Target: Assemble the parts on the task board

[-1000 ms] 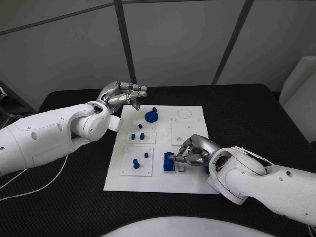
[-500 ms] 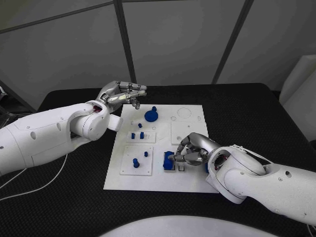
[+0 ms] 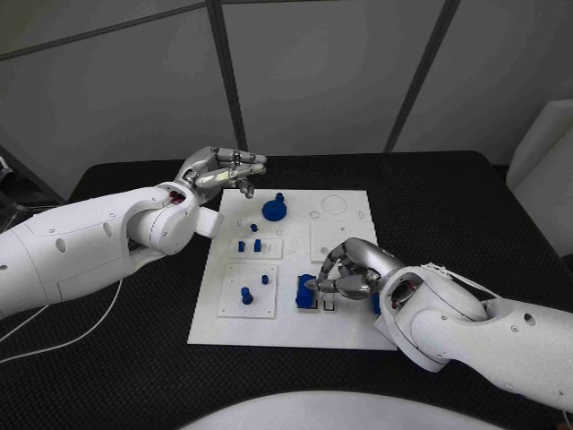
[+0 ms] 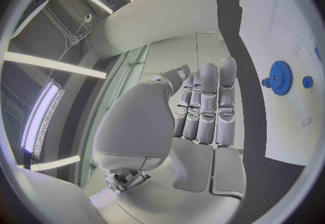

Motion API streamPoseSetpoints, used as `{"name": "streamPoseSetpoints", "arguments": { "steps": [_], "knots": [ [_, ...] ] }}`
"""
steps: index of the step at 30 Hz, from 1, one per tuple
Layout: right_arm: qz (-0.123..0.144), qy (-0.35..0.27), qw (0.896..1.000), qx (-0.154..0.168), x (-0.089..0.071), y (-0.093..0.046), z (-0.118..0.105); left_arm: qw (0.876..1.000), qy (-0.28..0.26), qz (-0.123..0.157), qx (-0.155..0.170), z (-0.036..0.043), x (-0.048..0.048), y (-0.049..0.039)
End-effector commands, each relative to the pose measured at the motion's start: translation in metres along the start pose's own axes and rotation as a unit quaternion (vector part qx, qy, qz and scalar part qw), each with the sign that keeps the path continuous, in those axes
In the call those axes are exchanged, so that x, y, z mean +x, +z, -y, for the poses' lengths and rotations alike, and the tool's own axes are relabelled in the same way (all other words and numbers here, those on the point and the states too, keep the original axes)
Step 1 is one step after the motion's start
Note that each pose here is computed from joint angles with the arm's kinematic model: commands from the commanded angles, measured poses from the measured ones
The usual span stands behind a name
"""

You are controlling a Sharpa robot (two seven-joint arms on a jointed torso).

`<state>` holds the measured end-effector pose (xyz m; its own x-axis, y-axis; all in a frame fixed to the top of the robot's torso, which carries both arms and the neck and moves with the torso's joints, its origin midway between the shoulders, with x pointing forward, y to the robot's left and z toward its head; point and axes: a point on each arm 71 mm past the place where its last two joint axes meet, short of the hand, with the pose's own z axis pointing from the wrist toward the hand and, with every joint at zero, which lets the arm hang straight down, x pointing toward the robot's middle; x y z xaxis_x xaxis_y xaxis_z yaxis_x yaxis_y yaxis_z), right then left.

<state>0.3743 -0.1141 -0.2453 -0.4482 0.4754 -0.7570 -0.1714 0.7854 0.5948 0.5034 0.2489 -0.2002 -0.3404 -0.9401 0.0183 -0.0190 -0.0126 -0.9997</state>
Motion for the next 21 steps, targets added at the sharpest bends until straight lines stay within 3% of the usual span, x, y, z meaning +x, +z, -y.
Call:
{"name": "streamPoseSetpoints", "arguments": {
  "steps": [1, 12, 21],
  "knots": [
    [0.014, 0.003, 0.999, -0.038, -0.0021, -0.0019, -0.0072, 1.000, -0.003, -0.004, 0.003, 0.0014, 0.0006, 0.0003],
    [-0.026, -0.021, 0.999, -0.042, 0.0043, -0.0014, -0.0082, 1.000, -0.003, -0.005, 0.003, 0.0012, 0.0011, 0.0007],
    [-0.036, -0.031, 0.998, -0.039, 0.0067, 0.0006, -0.0085, 1.000, -0.003, -0.005, 0.003, 0.0011, 0.0010, 0.0008]
  ]
}}
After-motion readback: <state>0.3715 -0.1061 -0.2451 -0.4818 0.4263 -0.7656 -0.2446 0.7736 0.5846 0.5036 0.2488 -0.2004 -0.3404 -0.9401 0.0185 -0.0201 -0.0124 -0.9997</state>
